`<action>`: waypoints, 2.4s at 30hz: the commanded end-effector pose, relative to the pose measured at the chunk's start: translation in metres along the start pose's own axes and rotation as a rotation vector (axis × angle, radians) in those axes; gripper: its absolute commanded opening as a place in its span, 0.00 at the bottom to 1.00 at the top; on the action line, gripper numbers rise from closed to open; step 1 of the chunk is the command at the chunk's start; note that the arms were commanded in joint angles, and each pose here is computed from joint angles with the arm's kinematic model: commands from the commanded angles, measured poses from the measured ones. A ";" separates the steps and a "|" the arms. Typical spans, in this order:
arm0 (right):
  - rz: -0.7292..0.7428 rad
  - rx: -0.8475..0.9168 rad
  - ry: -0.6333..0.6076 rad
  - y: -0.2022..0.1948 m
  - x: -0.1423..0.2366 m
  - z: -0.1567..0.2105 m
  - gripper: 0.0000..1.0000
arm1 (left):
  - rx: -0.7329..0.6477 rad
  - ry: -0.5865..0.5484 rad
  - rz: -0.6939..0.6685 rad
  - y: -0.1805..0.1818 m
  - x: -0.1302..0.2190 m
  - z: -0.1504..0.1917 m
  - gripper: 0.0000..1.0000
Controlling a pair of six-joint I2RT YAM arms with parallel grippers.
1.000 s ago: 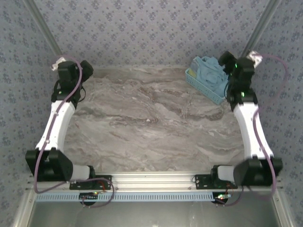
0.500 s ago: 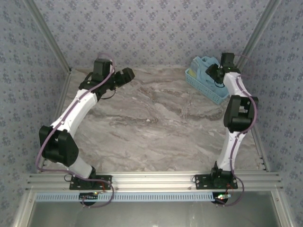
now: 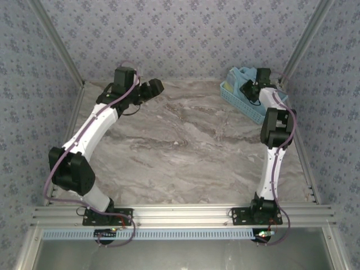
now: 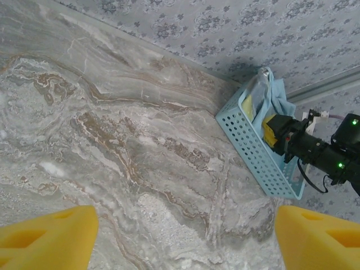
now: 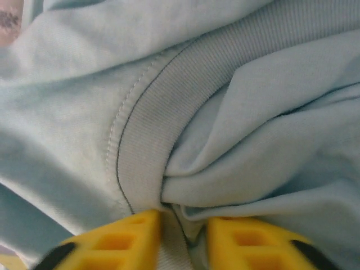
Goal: Fold and stack the t-shirts
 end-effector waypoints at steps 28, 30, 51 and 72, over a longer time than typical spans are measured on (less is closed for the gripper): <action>-0.697 0.353 -0.922 0.241 0.416 -0.051 0.00 | -0.043 -0.077 -0.162 0.008 0.033 0.001 0.74; -0.711 0.416 -0.923 0.257 0.430 -0.032 0.00 | -0.048 -0.113 -0.189 0.008 0.043 0.001 0.74; -0.604 0.499 0.046 0.277 0.218 0.218 0.00 | 0.078 -0.097 -0.373 0.069 0.110 0.043 0.71; -0.347 0.290 0.345 0.196 0.162 0.156 0.48 | -0.666 0.336 -0.625 0.054 -0.044 0.159 0.81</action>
Point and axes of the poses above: each hand's point on the last joint's axis, 136 mm out from that joint toward the fingers, its own x axis back along the fingers, its own y axis along the line the jaws close on, z = x × y, the point moved 10 cm from there along x, back along the fingers, and after that the axes turned 12 degrees about x, right-handed, at the moved point
